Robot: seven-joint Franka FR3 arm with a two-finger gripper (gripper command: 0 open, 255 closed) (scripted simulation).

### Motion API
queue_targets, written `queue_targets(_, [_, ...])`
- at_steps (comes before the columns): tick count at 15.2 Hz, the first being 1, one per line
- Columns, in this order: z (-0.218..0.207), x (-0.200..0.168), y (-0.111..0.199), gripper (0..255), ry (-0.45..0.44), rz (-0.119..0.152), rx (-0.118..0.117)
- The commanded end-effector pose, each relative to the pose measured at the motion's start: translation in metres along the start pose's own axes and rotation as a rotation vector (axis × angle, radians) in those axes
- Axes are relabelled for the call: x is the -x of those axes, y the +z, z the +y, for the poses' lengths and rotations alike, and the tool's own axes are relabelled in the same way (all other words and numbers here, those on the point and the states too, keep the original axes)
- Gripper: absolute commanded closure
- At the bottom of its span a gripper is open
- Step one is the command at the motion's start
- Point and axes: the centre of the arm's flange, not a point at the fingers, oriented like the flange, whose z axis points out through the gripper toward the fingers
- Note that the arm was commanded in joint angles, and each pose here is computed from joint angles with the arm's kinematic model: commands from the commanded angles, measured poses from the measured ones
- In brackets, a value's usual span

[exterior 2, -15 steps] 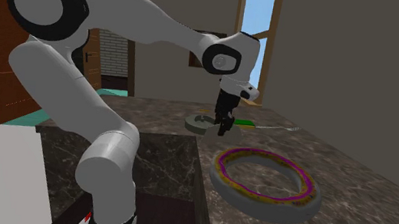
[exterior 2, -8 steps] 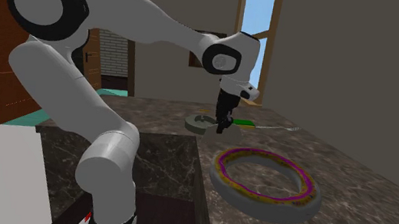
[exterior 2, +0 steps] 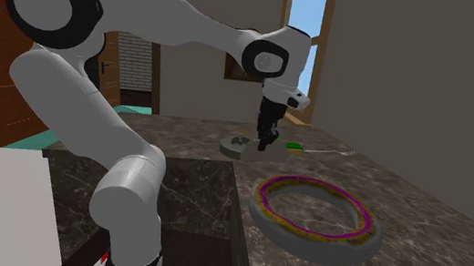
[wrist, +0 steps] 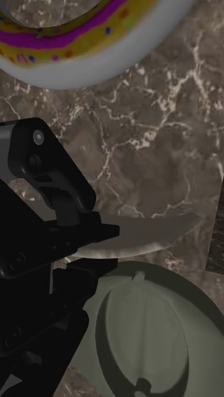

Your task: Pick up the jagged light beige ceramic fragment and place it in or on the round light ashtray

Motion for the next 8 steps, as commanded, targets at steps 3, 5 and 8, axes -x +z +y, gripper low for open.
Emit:
queue_targets(3, [-0.006, 0.001, -0.02, 255, 0.0, 0.0, 0.0])
queue_targets(5, [-0.008, 0.001, -0.03, 255, 0.0, 0.0, 0.0])
queue_targets(8, [-0.013, 0.002, -0.045, 255, 0.0, 0.0, 0.0])
